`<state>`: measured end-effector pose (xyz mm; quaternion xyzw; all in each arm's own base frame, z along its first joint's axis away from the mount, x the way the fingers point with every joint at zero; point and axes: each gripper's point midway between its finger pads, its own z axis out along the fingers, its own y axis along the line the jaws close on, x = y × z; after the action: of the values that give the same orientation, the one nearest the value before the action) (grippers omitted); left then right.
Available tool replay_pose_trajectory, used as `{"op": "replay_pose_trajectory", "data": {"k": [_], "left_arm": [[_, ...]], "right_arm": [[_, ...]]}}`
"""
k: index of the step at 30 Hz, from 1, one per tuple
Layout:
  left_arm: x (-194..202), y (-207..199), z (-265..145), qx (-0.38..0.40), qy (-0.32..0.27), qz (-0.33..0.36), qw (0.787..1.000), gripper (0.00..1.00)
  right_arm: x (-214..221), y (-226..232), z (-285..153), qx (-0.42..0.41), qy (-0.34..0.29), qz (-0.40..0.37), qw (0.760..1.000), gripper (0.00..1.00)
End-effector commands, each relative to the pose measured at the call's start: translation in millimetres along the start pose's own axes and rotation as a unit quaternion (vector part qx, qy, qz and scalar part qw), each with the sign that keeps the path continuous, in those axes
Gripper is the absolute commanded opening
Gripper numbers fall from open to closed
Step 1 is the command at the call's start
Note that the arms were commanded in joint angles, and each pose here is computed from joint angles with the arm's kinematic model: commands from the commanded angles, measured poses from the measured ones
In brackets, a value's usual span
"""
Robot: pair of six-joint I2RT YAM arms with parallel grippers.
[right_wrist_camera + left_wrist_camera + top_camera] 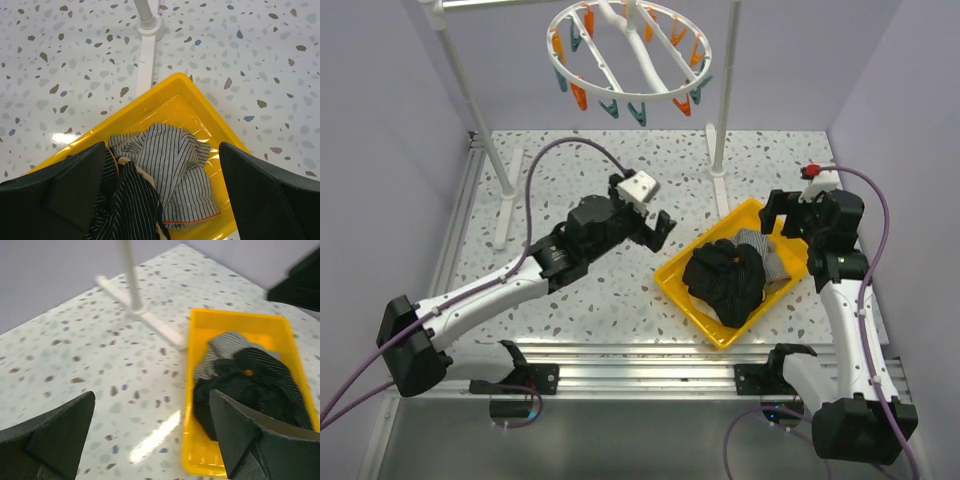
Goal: Remove the underwear clipped to the hanger
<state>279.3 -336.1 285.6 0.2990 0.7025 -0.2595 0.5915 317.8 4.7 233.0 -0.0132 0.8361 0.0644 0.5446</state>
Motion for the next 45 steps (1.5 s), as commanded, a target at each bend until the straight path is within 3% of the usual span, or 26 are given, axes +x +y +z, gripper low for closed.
{"op": "replay_pose_trajectory", "data": {"k": [1, 9, 13, 17, 20, 45], "left_arm": [[0.1, 85.3, -30.2, -0.149, -0.005, -0.055, 0.987, 1.0], [36.0, 200.8, -102.2, -0.334, 0.003, -0.109, 0.936, 1.0], [54.0, 256.1, -159.9, -0.446, -0.018, -0.15, 0.882, 1.0], [72.5, 278.2, -202.8, -0.509, -0.034, -0.167, 0.843, 1.0], [78.9, 282.6, -219.5, -0.532, -0.038, -0.164, 0.83, 1.0], [101.7, 282.2, -227.2, -0.546, -0.018, -0.152, 0.824, 1.0]], "right_arm": [[-18.5, -8.7, -8.8, 0.035, -0.026, 0.027, 0.999, 0.99], [-12.1, -29.2, -9.0, 0.097, -0.02, 0.055, 0.994, 0.99], [-4.9, -49.9, -8.2, 0.159, -0.002, 0.072, 0.985, 0.99], [3.8, -64.2, -3.8, 0.201, 0.022, 0.084, 0.976, 0.99], [6.5, -69.1, -2.8, 0.214, 0.03, 0.084, 0.973, 0.99], [7.5, -80.3, 2.5, 0.24, 0.023, 0.076, 0.968, 0.99]]}}
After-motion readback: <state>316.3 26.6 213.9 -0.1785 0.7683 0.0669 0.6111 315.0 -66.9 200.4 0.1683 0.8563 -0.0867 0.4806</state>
